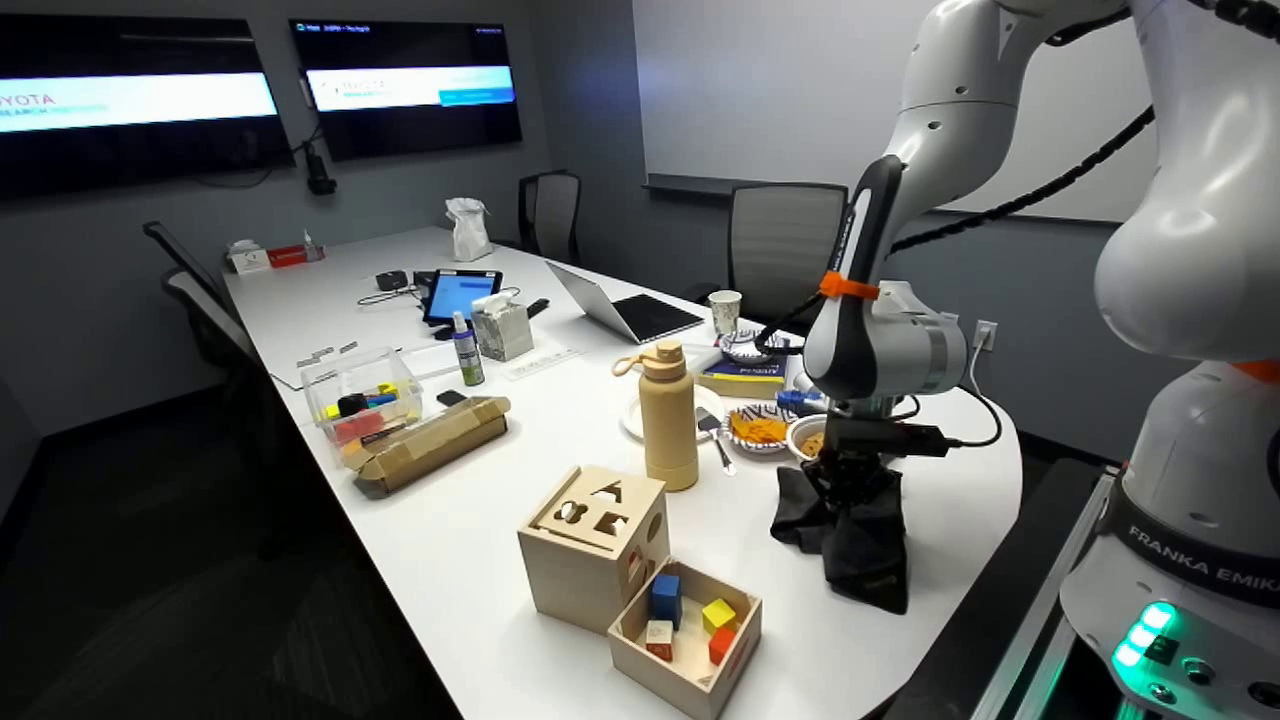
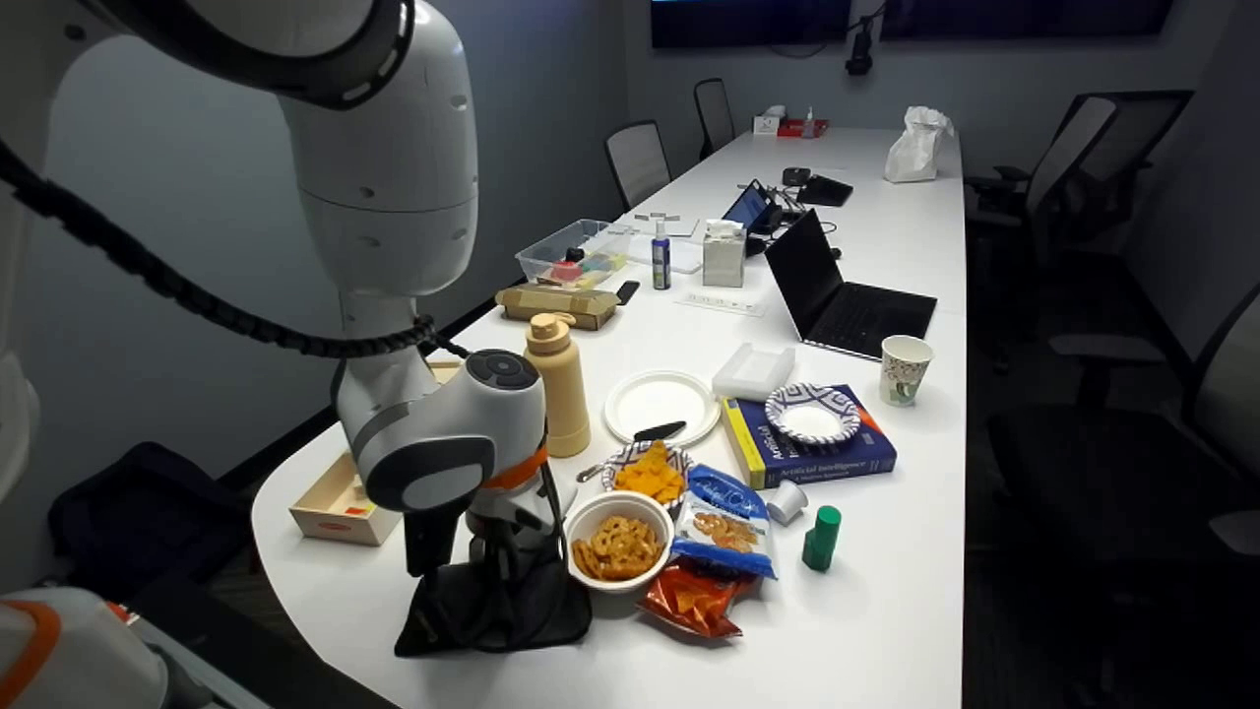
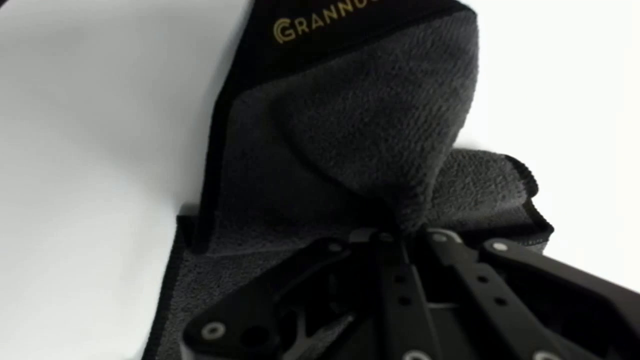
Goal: Use the grey cloth to wipe the table
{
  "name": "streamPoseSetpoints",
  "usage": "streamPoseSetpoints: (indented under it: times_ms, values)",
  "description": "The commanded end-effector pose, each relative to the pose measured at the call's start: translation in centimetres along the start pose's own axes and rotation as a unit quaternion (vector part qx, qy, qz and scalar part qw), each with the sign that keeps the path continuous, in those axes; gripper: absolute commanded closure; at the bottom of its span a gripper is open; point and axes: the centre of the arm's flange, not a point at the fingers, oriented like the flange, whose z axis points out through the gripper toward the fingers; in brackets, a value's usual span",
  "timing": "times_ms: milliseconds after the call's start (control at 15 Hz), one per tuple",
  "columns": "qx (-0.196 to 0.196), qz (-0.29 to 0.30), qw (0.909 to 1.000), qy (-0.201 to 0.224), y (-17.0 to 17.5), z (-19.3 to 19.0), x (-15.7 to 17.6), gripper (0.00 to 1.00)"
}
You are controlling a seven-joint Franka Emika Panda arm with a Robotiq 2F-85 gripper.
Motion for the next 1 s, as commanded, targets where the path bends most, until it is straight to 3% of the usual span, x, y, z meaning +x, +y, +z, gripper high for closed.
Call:
streamPoseSetpoints:
  times_ms: [0,400,733,800,933]
  values:
    - [0.018,-0.042,0.9989,0.003,-0.4,-2.1,-1.7,0.99]
    - [0.061,-0.186,0.9806,-0.011,-7.4,-2.4,-3.3,0.99]
    - [0.051,-0.268,0.9583,-0.085,-11.7,-0.7,-5.7,0.99]
    - [0.038,-0.268,0.9578,-0.097,-11.8,-0.5,-6.0,0.99]
    - [0.011,-0.24,0.9657,-0.098,-10.9,-1.1,-6.4,0.99]
